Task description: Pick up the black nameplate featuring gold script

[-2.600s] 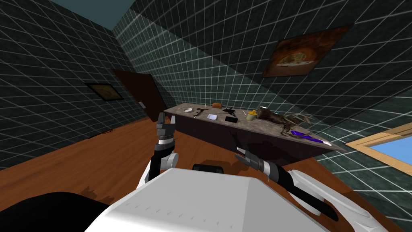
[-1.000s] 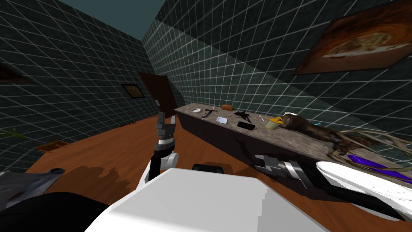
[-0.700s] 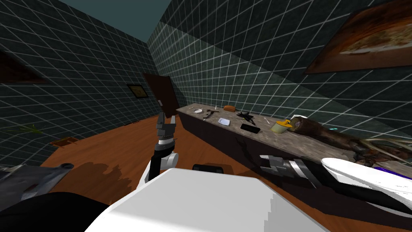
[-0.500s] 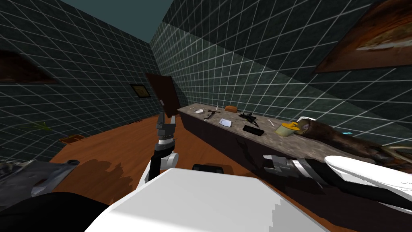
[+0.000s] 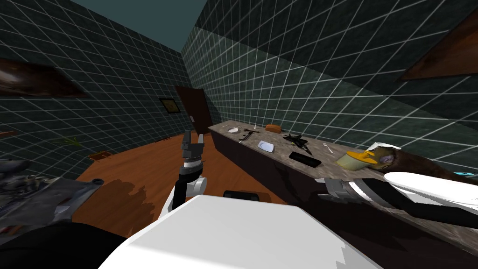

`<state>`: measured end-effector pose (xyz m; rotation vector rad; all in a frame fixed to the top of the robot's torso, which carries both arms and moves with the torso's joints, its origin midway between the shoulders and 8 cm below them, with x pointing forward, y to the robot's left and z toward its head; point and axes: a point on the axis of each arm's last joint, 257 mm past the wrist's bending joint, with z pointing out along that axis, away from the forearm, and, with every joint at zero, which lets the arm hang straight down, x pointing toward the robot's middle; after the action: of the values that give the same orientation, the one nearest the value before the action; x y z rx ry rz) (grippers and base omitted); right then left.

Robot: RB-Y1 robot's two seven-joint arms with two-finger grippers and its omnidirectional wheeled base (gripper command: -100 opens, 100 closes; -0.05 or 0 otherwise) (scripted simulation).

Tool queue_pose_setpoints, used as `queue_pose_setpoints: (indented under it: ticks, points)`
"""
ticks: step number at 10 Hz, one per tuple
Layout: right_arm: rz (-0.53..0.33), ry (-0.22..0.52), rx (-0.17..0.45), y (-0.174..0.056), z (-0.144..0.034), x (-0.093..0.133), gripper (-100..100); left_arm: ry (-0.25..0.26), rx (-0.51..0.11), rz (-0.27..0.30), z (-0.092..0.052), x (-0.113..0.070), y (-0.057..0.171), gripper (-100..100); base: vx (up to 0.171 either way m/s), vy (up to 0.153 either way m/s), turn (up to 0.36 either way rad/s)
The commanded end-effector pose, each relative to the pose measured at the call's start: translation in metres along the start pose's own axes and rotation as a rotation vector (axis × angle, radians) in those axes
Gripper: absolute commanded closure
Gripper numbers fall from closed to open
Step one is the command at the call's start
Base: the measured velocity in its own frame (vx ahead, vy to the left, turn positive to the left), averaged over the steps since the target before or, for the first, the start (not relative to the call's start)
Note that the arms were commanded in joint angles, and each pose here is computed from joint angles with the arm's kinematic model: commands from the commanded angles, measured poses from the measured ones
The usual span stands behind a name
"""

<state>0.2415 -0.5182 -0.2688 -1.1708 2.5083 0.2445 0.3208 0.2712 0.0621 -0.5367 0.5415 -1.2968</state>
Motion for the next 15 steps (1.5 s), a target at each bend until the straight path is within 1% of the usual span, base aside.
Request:
queue_pose_setpoints:
  ticks: [1,3,4,5,6,7,8,10,11,12,13,14,15]
  points:
    - [-0.015,0.030,0.012,-0.008,-0.008,0.005,-100,0.000,0.000,0.000,0.000,0.000,0.000,0,0.119,-0.025,0.073]
    - [-0.046,0.122,0.051,-0.030,-0.030,0.022,-100,0.000,0.000,0.000,0.000,0.000,0.000,0,0.198,-0.050,0.146]
    - [-0.048,0.125,0.052,-0.031,-0.030,0.022,-100,0.000,0.000,0.000,0.000,0.000,0.000,0,0.185,-0.048,0.082]
    - [-0.060,0.165,0.066,-0.039,-0.039,0.030,-100,0.000,0.000,0.000,0.000,0.000,0.000,0,0.169,-0.010,0.110]
    - [-0.060,0.165,0.066,-0.039,-0.039,0.030,-100,0.000,0.000,0.000,0.000,0.000,0.000,0,0.134,-0.027,0.053]
    - [-0.067,0.202,0.075,-0.045,-0.047,0.038,-100,0.000,0.000,0.000,0.000,0.000,0.000,0,0.127,-0.047,0.101]
    - [-0.052,0.185,0.076,-0.045,-0.046,0.034,-100,0.000,0.000,0.000,0.000,0.000,0.000,0,0.111,-0.043,0.047]
    - [-0.067,0.202,0.075,-0.045,-0.047,0.038,-100,0.000,0.000,0.000,0.000,0.000,0.000,0,0.029,-0.007,-0.014]
    - [-0.071,0.261,0.079,-0.049,-0.056,0.055,-100,0.000,0.000,0.000,0.000,0.000,0.000,0,0.168,-0.040,0.170]
    - [-0.081,0.273,0.077,-0.049,-0.057,0.059,-100,0.000,0.000,0.000,0.000,0.000,0.000,0,0.204,-0.086,0.090]
    - [-0.071,0.261,0.079,-0.049,-0.056,0.055,-100,0.000,0.000,0.000,0.000,0.000,0.000,0,0.091,-0.050,-0.006]
    - [-0.067,0.284,0.073,-0.047,-0.058,0.064,-100,0.000,0.000,0.000,0.000,0.000,0.000,0,0.073,-0.024,0.048]
    - [-0.054,0.313,0.059,-0.041,-0.059,0.079,-100,0.000,0.000,0.000,0.000,0.000,0.000,0,0.121,-0.059,0.129]
